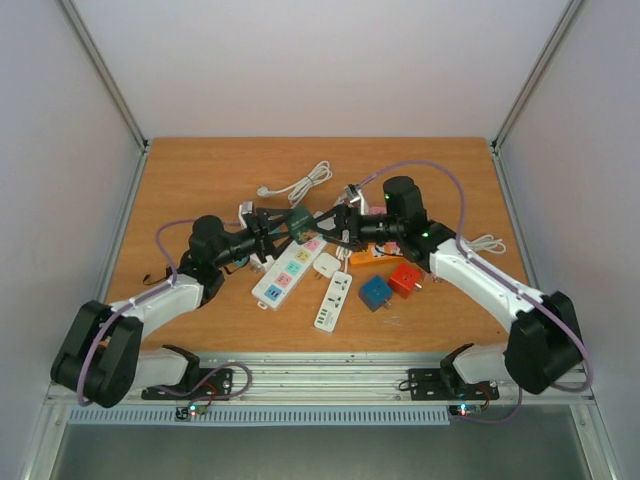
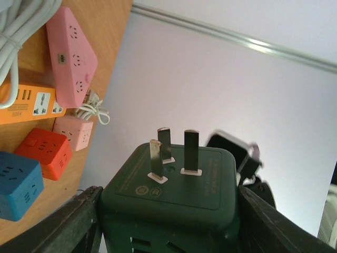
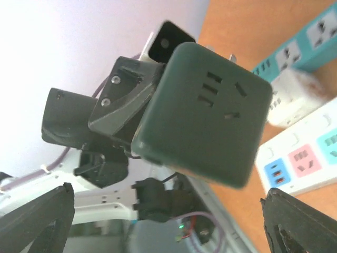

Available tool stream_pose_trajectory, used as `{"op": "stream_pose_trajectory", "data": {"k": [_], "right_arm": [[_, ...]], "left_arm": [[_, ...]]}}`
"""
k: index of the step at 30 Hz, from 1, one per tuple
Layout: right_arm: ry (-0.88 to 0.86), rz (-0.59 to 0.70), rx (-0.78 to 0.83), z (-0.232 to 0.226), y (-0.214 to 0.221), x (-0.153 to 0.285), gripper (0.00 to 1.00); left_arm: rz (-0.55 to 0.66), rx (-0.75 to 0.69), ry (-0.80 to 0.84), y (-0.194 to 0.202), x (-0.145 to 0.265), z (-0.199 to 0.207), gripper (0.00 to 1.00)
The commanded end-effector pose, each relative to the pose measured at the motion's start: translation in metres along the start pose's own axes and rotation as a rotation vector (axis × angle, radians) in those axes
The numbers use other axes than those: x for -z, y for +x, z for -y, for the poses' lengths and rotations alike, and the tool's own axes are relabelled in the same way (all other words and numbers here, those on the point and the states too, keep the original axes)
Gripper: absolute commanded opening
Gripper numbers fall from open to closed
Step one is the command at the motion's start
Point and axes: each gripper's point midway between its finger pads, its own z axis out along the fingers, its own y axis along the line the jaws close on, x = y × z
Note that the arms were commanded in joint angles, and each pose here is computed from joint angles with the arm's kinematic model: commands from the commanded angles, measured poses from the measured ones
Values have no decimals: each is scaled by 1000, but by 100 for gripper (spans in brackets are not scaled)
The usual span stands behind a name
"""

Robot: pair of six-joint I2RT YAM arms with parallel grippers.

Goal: Insert the plug

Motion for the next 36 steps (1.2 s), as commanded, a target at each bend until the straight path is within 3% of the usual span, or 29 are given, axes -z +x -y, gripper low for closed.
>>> {"op": "stream_pose_trajectory", "data": {"k": [1,7,11,18,25,29,33,34,36], "right_arm": [[160,117,335,11,-5,19,98],[381,262,747,-11,-19,26,98],[396,364,947,-40,-30,17,98],[372,456,1152,-60,-40,-23,97],[378,545,1192,-51,-58,-47,91],[383,561,1169,-44,-64,-55,80],[445,557,1147,-35,-72,-57,50],[456,560,1140,-35,-74,-56,45],[469,568,1138,-36,-75,-53,37]], "left_arm": [[83,92,13,-4,6,29,31],[140,155,-1,-6,11,43,29],[169,183,13,-7,16,50,28],[186,181,6,-2,23,57,29],[194,205,19,-1,26,56,29],[195,212,19,-1,26,56,29],[197,223,37,-1,27,59,29],[197,222,44,-1,27,63,31],[196,218,28,0,27,63,45]]}}
